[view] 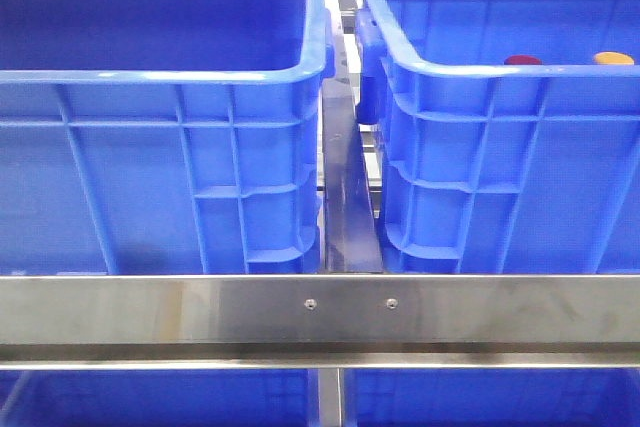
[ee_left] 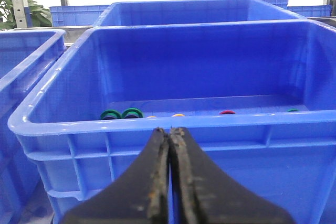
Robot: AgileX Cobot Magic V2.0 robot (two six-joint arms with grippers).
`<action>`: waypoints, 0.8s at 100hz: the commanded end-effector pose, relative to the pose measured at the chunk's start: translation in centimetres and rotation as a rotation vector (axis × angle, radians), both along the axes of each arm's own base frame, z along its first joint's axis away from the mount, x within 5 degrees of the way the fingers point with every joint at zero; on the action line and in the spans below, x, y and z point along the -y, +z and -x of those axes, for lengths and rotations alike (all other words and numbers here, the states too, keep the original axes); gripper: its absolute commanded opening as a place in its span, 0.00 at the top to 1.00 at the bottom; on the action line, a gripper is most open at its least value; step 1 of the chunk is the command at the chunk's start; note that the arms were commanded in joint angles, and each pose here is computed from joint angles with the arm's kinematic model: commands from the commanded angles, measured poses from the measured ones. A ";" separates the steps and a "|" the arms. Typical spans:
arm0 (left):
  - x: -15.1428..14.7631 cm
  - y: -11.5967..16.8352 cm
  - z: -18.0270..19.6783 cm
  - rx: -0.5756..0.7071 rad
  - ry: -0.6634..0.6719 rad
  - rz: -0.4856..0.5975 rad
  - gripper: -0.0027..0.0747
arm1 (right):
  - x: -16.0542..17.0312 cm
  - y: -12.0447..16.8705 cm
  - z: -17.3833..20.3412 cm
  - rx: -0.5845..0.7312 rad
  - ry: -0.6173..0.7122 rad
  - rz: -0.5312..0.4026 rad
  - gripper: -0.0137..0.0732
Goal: Pick red and yellow buttons and place in box
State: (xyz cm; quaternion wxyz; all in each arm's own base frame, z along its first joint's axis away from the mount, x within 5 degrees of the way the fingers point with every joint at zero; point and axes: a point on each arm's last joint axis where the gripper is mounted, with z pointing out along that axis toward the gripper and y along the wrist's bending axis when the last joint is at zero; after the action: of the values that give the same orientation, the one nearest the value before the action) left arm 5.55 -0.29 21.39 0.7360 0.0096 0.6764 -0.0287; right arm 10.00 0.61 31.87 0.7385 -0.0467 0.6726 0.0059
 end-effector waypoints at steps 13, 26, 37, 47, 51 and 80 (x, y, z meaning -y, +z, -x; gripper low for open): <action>0.0 -0.8 0.1 0.065 -0.005 0.004 0.99 | -0.4 1.2 0.1 0.044 0.053 -0.081 0.92; 0.0 -0.8 0.1 0.065 -0.005 0.004 0.99 | -0.9 0.8 0.4 0.007 0.095 -0.007 0.92; 0.0 -0.8 0.1 0.065 -0.005 0.004 0.99 | -0.9 0.3 1.0 -0.057 0.098 -0.053 0.92; 0.0 -0.8 0.1 0.065 -0.005 0.004 0.99 | -0.7 -0.2 1.5 -0.110 0.059 -0.048 0.92; 0.0 -0.8 0.1 0.065 -0.005 0.004 0.99 | -0.5 -0.4 1.7 -0.123 0.041 -0.069 0.92; 0.0 -0.8 0.1 0.065 -0.005 0.004 0.99 | 0.8 -0.5 3.6 -0.103 -0.126 -0.114 0.92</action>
State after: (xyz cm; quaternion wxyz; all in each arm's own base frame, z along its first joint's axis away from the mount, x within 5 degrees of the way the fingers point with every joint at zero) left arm 5.55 -0.29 21.40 0.7365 0.0097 0.6757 -0.0288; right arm 6.93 0.33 30.00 0.6698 0.0012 0.7425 0.0086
